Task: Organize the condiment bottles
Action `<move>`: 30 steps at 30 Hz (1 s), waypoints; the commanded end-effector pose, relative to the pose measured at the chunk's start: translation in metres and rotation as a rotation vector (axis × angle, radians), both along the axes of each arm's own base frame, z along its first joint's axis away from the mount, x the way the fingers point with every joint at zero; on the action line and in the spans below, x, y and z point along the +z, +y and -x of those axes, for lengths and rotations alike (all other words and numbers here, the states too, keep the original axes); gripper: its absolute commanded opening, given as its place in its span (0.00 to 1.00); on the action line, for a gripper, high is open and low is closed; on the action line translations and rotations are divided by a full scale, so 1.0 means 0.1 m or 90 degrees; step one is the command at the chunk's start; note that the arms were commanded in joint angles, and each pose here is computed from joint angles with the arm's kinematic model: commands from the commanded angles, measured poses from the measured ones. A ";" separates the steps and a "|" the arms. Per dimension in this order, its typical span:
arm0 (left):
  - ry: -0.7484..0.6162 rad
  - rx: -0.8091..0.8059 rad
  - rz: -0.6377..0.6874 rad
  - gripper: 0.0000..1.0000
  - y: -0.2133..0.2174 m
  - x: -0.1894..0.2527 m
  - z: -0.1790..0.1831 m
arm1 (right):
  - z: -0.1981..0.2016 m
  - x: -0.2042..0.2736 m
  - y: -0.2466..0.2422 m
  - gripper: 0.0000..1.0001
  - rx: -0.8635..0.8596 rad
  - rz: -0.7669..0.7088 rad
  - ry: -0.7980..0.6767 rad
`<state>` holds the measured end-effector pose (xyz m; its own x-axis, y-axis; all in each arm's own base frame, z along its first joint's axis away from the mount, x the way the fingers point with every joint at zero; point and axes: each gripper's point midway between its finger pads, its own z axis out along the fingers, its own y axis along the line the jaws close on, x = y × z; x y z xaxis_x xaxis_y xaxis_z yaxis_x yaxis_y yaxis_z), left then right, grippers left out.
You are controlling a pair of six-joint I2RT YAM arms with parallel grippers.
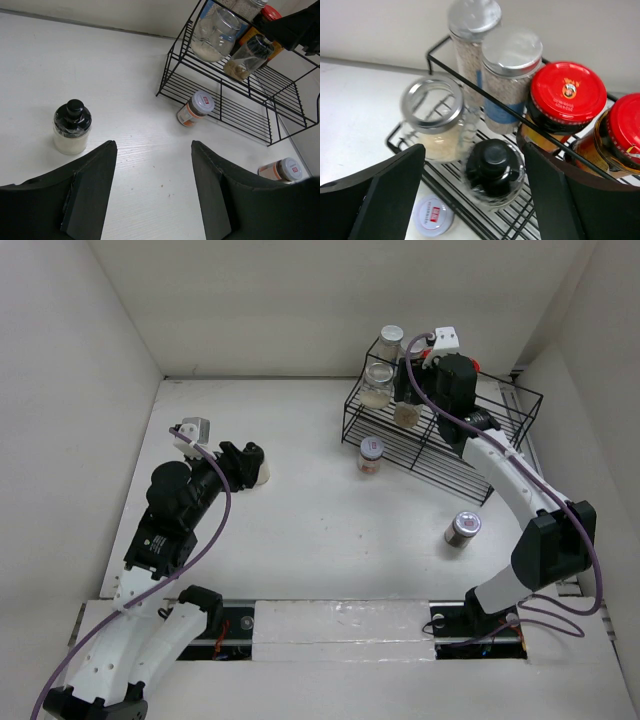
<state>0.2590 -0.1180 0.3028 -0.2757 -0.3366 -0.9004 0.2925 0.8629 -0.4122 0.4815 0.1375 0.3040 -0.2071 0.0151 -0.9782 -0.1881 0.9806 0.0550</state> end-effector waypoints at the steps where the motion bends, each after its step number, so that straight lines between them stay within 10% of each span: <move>1: -0.024 -0.002 0.003 0.57 0.00 0.08 -0.02 | 0.21 0.84 0.10 0.86 0.001 -0.012 -0.116; 3: -0.030 0.013 0.003 0.57 0.04 0.10 -0.03 | 0.38 1.03 0.23 0.82 0.026 -0.019 -0.141; 5: -0.034 0.030 0.008 0.54 0.09 0.15 -0.01 | 0.55 1.04 0.73 0.53 0.135 -0.032 -0.161; 6: -0.035 0.042 0.007 0.48 0.12 0.15 -0.03 | 0.60 0.92 0.98 0.18 0.192 -0.026 -0.153; 9: -0.059 0.103 0.025 0.37 0.30 0.27 0.03 | 0.81 0.44 1.88 0.00 0.371 -0.024 -0.095; 12: -0.085 0.151 0.039 0.31 0.46 0.37 0.10 | 1.07 0.17 2.58 0.28 0.484 -0.029 -0.076; 13: -0.086 0.162 0.046 0.30 0.50 0.37 0.12 | 1.04 -0.03 2.79 0.53 0.499 -0.023 -0.059; 17: -0.112 0.219 0.070 0.34 0.69 0.47 0.21 | 1.22 -0.37 3.47 0.77 0.593 -0.010 -0.041; 30: -0.077 0.159 0.043 0.41 0.48 0.32 0.11 | 0.72 -1.18 4.08 0.73 0.551 0.031 0.003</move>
<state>0.2438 -0.0636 0.3369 -0.0543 -0.4501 -0.8913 0.1015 0.8855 -0.4534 0.3990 0.5353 0.1628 -0.1868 -0.2408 -0.9524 -0.8763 0.4790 0.0508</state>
